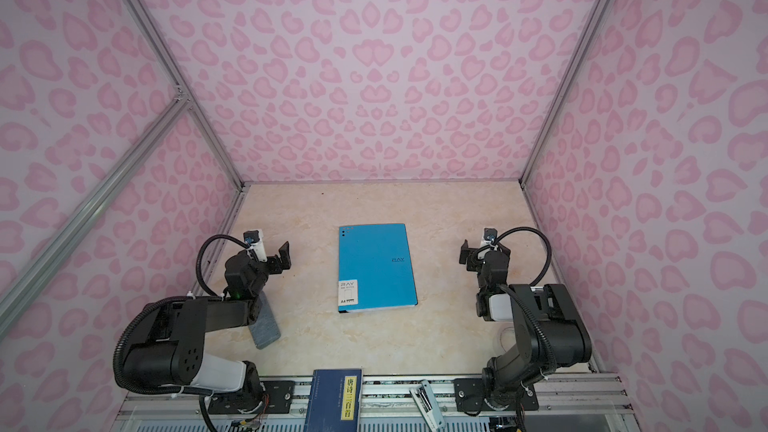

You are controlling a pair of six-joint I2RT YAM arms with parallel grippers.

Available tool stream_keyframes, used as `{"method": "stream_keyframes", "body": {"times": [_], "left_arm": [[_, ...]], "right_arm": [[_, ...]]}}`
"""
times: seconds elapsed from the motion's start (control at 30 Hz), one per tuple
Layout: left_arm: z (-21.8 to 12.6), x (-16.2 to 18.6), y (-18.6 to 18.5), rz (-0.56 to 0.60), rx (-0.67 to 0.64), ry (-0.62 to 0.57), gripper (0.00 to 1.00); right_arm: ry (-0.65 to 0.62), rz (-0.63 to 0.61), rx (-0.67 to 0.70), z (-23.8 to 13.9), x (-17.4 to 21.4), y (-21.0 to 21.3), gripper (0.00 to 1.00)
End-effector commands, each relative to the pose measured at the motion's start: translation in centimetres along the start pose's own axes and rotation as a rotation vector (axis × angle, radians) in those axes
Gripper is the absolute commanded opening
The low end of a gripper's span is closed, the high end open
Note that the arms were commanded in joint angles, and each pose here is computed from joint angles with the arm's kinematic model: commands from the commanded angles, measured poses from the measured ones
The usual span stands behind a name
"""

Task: Put the files into the folder

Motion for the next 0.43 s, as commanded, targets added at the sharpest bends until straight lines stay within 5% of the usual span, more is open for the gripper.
{"method": "stream_keyframes", "body": {"times": [0.0,0.4], "left_arm": [[0.13,-0.38,0.09,0.013,-0.007,-0.016,0.97],[0.11,-0.39,0.02,0.015,-0.007,-0.015,0.97]], "right_arm": [[-0.013,-0.003,0.006,-0.05,-0.03,-0.03,0.99],[-0.015,-0.003,0.006,-0.03,-0.07,-0.02,0.99]]}}
Point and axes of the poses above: each gripper's point midway between its finger pads, its own z axis out along the fingers, its own y axis along the line the jaws close on, x = y × z, the point moved 10 cm from there along -z, back along the fingers, and after that the axes turned 9 degrees about z, right-handed, at the moved point
